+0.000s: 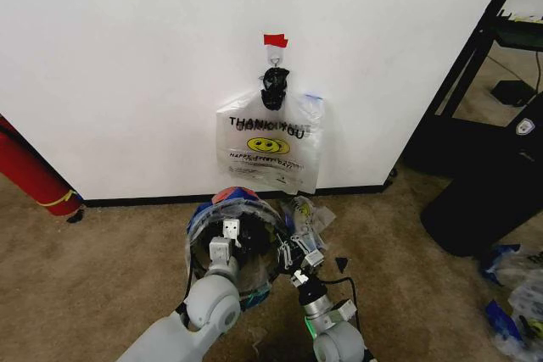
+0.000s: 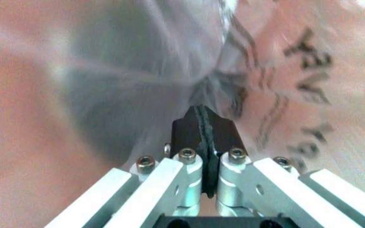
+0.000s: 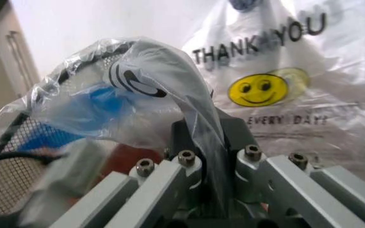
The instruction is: Pick up the garbage bag from the wall and place it over the trash bin.
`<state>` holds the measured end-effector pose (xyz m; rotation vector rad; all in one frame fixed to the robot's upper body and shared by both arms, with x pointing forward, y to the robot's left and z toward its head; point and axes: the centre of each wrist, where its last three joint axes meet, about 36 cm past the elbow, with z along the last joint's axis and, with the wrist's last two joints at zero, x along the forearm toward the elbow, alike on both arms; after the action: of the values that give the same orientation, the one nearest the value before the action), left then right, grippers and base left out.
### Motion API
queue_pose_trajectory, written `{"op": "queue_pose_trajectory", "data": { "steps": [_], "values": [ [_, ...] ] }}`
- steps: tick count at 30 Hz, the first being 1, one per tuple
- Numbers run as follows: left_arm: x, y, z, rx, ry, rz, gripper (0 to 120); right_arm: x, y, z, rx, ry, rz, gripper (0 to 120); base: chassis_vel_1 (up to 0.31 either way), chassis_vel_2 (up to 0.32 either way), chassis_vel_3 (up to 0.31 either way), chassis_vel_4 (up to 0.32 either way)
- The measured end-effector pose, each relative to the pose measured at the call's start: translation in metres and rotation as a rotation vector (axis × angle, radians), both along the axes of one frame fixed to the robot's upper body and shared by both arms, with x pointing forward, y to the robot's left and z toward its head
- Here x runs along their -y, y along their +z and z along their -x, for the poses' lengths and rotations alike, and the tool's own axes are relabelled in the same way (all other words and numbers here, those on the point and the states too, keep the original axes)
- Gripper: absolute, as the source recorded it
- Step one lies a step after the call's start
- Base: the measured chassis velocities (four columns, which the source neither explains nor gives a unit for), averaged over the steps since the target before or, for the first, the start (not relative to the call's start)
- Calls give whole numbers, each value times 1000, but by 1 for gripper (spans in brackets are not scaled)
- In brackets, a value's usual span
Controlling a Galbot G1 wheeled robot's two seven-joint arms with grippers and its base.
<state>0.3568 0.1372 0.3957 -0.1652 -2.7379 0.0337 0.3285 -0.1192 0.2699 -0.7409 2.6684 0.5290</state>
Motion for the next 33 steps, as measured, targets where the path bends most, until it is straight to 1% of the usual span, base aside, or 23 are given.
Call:
{"op": "queue_pose_trajectory", "data": {
  "steps": [3,6,10,11,15,16,19,21,22,23,27,33],
  "values": [
    [-2,1,15,-4,-29,-2,0,-1,1,-1,-37,-27,-27,1,0,0,0,0],
    [-2,3,21,8,-41,-1,0,-2,1,-2,-56,-34,-44,1,0,0,0,0],
    [-1,4,18,90,-30,-9,0,-5,1,0,-71,-31,-53,1,0,0,0,0],
    [-1,4,18,90,-30,-9,0,-5,1,0,-71,-31,-53,1,0,0,0,0],
    [-2,0,10,148,-28,-29,0,-10,-2,4,-86,-21,-56,1,0,0,0,0],
    [-2,0,10,148,-28,-29,0,-10,-2,4,-86,-21,-56,1,0,0,0,0],
    [0,-6,1,183,-15,-64,0,-15,-4,8,-95,-9,-55,1,0,0,0,0],
    [1,-10,-4,191,0,-87,0,-16,-4,10,-96,-3,-54,1,0,0,0,0],
    [2,-15,-11,203,20,-114,0,-17,-4,11,-93,5,-55,1,0,0,0,0],
    [2,-15,-11,203,20,-114,0,-17,-4,11,-93,5,-55,1,0,0,0,0],
    [-2,-27,-32,234,68,-188,0,-17,0,16,-74,36,-51,1,0,0,0,0],
    [-7,-31,-42,248,95,-214,0,-16,0,18,-66,47,-45,1,0,0,0,0]
  ]
}}
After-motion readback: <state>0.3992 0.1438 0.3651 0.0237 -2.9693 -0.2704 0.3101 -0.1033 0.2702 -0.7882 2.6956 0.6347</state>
